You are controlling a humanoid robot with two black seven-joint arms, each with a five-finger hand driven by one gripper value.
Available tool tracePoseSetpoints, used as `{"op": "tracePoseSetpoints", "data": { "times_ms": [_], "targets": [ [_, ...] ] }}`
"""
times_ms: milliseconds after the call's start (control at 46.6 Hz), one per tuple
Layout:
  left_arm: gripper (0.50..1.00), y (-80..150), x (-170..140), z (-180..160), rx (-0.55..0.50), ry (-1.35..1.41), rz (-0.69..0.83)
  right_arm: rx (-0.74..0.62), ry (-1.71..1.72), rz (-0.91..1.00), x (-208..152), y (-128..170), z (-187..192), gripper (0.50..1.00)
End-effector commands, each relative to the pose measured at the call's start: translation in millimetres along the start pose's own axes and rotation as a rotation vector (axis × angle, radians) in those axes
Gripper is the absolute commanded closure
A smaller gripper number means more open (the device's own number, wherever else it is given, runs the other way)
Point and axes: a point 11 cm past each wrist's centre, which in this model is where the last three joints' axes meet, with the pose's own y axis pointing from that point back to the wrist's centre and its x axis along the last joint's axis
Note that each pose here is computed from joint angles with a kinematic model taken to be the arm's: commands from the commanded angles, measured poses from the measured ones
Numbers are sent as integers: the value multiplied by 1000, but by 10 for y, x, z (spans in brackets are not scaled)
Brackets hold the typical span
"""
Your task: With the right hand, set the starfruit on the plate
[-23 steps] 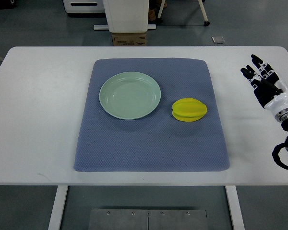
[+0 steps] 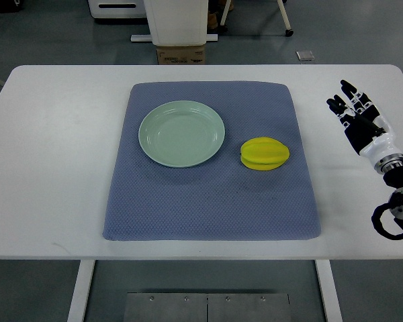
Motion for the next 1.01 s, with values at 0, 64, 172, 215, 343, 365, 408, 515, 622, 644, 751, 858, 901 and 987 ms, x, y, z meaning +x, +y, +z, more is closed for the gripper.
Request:
{"op": "tracePoseSetpoints", "data": {
  "times_ms": [0,64,172,215,343,365,408,515,622,644,751,858,901,987],
  "targets": [
    [500,0,-3,-16,3,1,-2,0,-2,-4,-6,0,0,500],
    [500,0,-3,-16,3,1,-2,0,-5,-7,-17,-6,5,500],
    [500,0,-3,-16,3,1,-2,-1,-12,-15,-53,-15,19,500],
    [500,0,-1,-16,3,1,0,-2,-13,-21,-60,-14,23,500],
    [500,0,-1,-16,3,1,0,-2,-21,-53,-95,-18,12,500],
    [500,0,-3,-16,3,1,-2,-2,-23,-57,-99,-18,12,500],
    [500,0,-3,-16,3,1,-2,-2,-26,-64,-107,-17,12,500],
    [500,0,-3,-16,3,1,-2,-1,-31,-81,-118,-15,8,500],
    [500,0,-3,-16,3,1,-2,-2,-32,-82,-108,-15,6,500],
    [500,0,-2,-25,4,1,0,-4,-32,-82,-108,-15,8,500],
    [500,0,-3,-16,3,1,-2,-14,-33,-81,-100,-10,24,500],
    [500,0,-1,-16,3,1,0,-16,-31,-72,-74,-5,32,500],
    [500,0,-1,-16,3,1,0,-13,-31,-71,-68,-6,26,500],
    [500,0,-4,-25,4,1,-2,-12,-30,-66,-52,-5,26,500]
  ]
}}
